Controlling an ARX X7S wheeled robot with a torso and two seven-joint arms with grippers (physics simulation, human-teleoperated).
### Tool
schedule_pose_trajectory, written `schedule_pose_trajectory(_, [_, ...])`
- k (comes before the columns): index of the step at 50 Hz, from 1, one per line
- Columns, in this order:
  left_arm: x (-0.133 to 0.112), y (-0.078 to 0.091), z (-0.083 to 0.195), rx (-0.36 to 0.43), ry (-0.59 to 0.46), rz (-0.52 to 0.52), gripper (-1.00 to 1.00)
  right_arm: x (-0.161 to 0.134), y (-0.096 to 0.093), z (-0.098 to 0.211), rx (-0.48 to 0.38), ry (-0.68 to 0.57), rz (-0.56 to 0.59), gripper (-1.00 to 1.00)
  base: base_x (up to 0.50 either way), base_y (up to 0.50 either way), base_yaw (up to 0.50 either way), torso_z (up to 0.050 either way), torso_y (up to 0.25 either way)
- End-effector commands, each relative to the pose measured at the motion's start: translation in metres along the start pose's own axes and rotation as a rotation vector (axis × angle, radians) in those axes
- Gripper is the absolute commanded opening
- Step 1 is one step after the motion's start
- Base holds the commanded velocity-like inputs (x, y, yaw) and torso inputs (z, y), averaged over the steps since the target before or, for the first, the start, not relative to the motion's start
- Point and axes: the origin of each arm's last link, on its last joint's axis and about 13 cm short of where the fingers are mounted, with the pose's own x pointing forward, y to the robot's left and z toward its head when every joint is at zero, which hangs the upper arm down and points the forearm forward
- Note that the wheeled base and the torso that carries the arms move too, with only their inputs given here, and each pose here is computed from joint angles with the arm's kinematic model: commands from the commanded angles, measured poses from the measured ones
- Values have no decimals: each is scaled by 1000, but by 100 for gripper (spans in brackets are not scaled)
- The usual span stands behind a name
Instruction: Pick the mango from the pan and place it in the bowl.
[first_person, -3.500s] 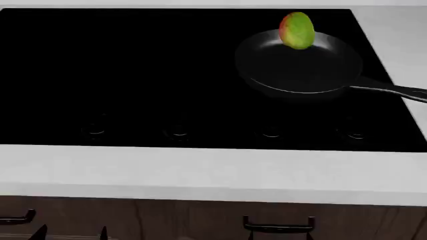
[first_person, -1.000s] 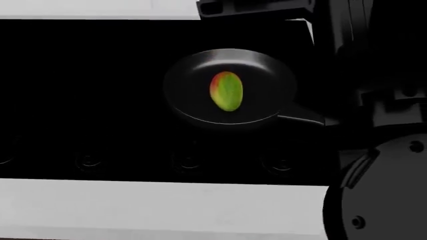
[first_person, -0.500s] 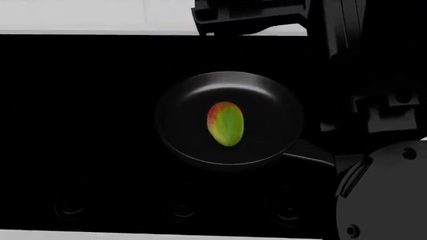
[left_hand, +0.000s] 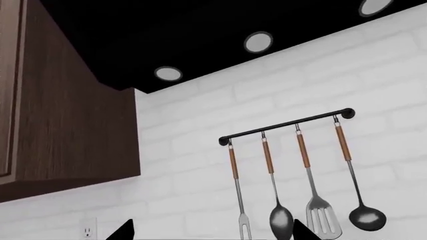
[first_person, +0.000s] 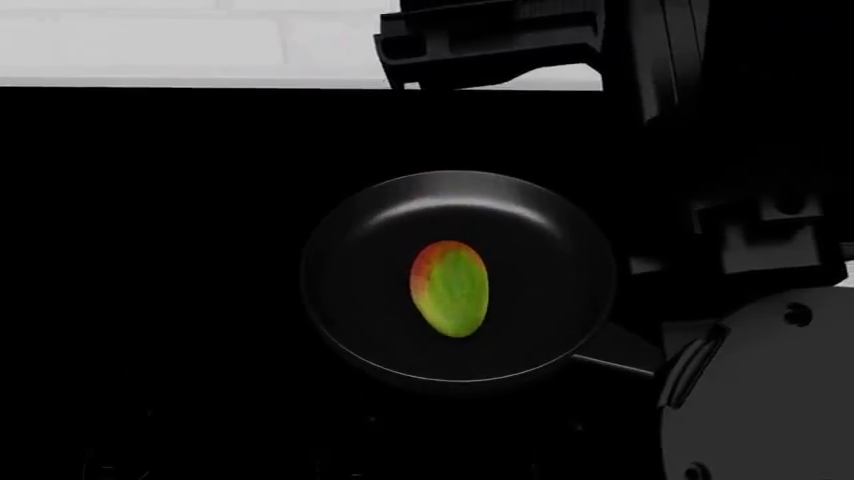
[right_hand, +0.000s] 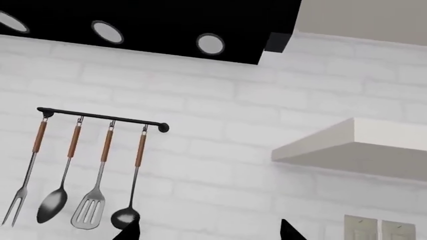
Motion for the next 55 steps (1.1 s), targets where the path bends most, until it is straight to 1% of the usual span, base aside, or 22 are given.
schedule_pose_trajectory(1, [0, 1, -2, -31, 11, 11, 100, 2, 1, 5, 28, 73, 31, 100, 0, 0, 0, 0, 0])
schedule_pose_trajectory(2, [0, 1, -2, -32, 10, 12, 100, 3, 1, 5, 26, 76, 30, 100, 0, 0, 0, 0, 0])
schedule_pose_trajectory(4, [1, 0, -3, -33, 11, 9, 100, 6, 2, 4, 26, 151, 31, 100, 0, 0, 0, 0, 0])
schedule_pose_trajectory(6, [1, 0, -5, -33, 14, 8, 100, 8, 1, 3, 24, 180, 18, 100, 0, 0, 0, 0, 0])
schedule_pose_trajectory(7, [1, 0, -6, -34, 16, 8, 100, 10, 1, 1, 41, 217, 24, 100, 0, 0, 0, 0, 0])
schedule_pose_trajectory(10, [1, 0, -7, -37, 20, 10, 100, 14, 1, -1, 27, 265, 28, 100, 0, 0, 0, 0, 0])
schedule_pose_trajectory(14, [1, 1, -8, -37, 20, 15, 100, 25, 1, -5, 57, 386, 41, 100, 0, 0, 0, 0, 0])
schedule_pose_trajectory(15, [1, 1, -8, -37, 21, 16, 100, 27, 1, -5, 55, 399, 43, 100, 0, 0, 0, 0, 0])
schedule_pose_trajectory(16, [1, 1, -9, -37, 23, 17, 100, 31, 1, -6, 42, 412, 49, 100, 0, 0, 0, 0, 0])
schedule_pose_trajectory(17, [1, 2, -10, -37, 25, 18, 100, 35, 1, -7, 61, 457, 61, 100, 0, 0, 0, 0, 0])
schedule_pose_trajectory(19, [2, 2, -11, -38, 28, 19, 100, 40, 3, -9, 56, 495, 92, 100, 0, 0, 0, 0, 0])
schedule_pose_trajectory(20, [1, 2, -11, -41, 30, 21, 100, 44, 4, -11, 69, 522, 96, 100, 0, 0, 0, 0, 0])
schedule_pose_trajectory(24, [2, 2, -12, -41, 31, 23, 100, 53, 7, -13, 70, 570, 125, 100, 0, 0, 0, 0, 0])
schedule_pose_trajectory(26, [2, 2, -14, -43, 34, 23, 100, 58, 8, -15, 103, 621, 143, 100, 0, 0, 0, 0, 0])
schedule_pose_trajectory(31, [2, 2, -16, -44, 41, 27, 100, 65, 13, -23, 142, 695, 185, 100, 0, 0, 0, 0, 0])
schedule_pose_trajectory(34, [3, 2, -17, -47, 43, 28, 100, 69, 18, -29, 140, 715, 195, 100, 0, 0, 0, 0, 0])
schedule_pose_trajectory(37, [4, 1, -18, -46, 44, 28, 100, 71, 22, -33, 155, 742, 216, 100, 0, 0, 0, 0, 0])
schedule_pose_trajectory(41, [5, 0, -19, -42, 48, 25, 100, 76, 24, -41, 164, 772, 215, 100, 0, 0, 0, 0, 0])
schedule_pose_trajectory(45, [6, 0, -20, -39, 53, 25, 100, 78, 25, -47, 197, 814, 234, 100, 0, 0, 0, 0, 0])
schedule_pose_trajectory(47, [9, 1, -15, -39, 52, 26, 100, 78, 26, -49, 208, 829, 242, 100, 0, 0, 0, 0, 0])
schedule_pose_trajectory(48, [6, 0, -19, -39, 52, 26, 100, 78, 27, -51, 206, 837, 246, 100, 0, 0, 0, 0, 0])
schedule_pose_trajectory(55, [6, -1, -22, -37, 56, 27, 100, 78, 31, -62, 202, 878, 246, 100, 0, 0, 0, 0, 0])
